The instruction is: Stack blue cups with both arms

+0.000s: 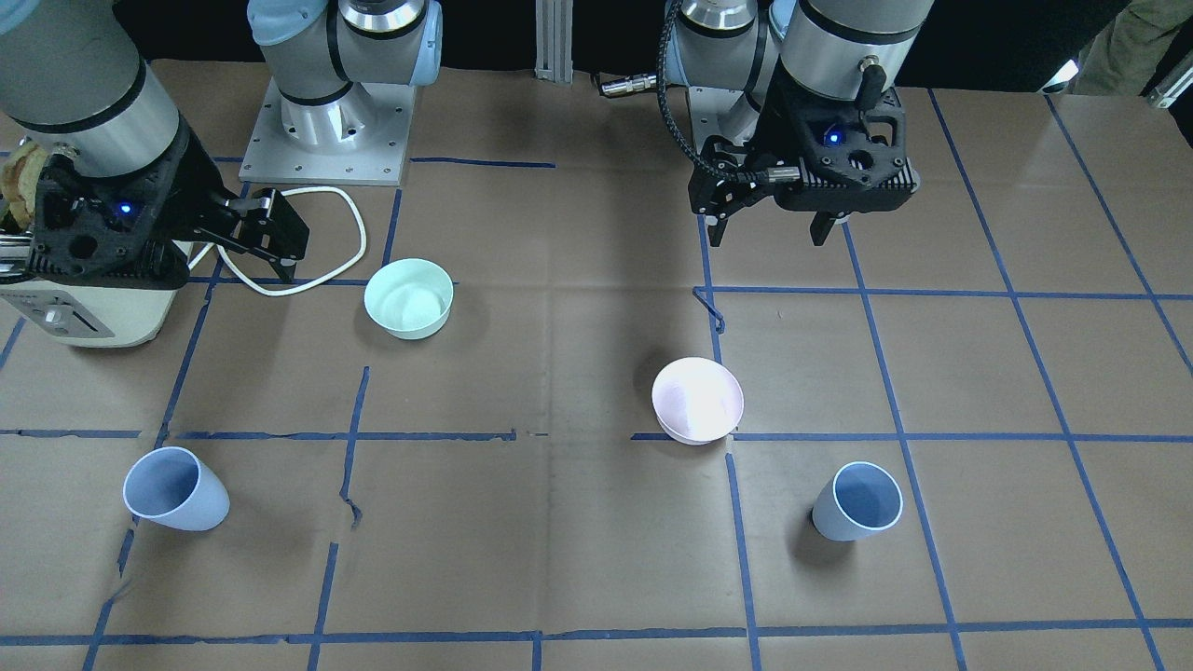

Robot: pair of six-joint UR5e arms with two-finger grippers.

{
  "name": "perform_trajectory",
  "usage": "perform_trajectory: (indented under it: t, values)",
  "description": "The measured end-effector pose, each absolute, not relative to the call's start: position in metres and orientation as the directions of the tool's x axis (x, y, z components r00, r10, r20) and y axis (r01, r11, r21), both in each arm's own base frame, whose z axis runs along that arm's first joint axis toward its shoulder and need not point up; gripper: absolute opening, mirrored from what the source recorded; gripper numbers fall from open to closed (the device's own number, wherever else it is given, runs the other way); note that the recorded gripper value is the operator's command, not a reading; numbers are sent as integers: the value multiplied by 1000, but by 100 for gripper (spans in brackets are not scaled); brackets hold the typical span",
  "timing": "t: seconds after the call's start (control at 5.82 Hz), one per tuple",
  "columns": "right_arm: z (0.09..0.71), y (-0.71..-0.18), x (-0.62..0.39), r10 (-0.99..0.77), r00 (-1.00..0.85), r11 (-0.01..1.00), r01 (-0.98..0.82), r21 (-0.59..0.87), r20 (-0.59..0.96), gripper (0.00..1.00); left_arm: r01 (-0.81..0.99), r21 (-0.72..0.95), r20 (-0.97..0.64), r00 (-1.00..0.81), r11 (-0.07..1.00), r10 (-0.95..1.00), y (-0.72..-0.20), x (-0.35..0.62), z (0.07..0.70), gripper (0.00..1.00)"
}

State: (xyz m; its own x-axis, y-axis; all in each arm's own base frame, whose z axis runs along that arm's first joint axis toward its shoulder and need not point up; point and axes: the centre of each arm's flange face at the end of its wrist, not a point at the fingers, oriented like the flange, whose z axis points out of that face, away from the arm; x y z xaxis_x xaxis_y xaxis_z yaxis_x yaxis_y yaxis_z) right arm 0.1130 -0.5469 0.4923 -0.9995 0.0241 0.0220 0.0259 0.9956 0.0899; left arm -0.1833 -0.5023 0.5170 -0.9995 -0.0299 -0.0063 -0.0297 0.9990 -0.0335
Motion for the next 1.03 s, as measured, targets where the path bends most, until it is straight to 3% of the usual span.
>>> perform_trajectory:
  t: [0.69,1.03]
  values:
    - [492,-553,91,9,-1000,997,11,83,21,100,-34,-34,-11,-999,999,-34,-501,-178,518,98]
    - [486,-565,-14,24,-1000,996,24,85,-2,100,-40,-29,-10,-999,999,-40,-504,-165,517,98]
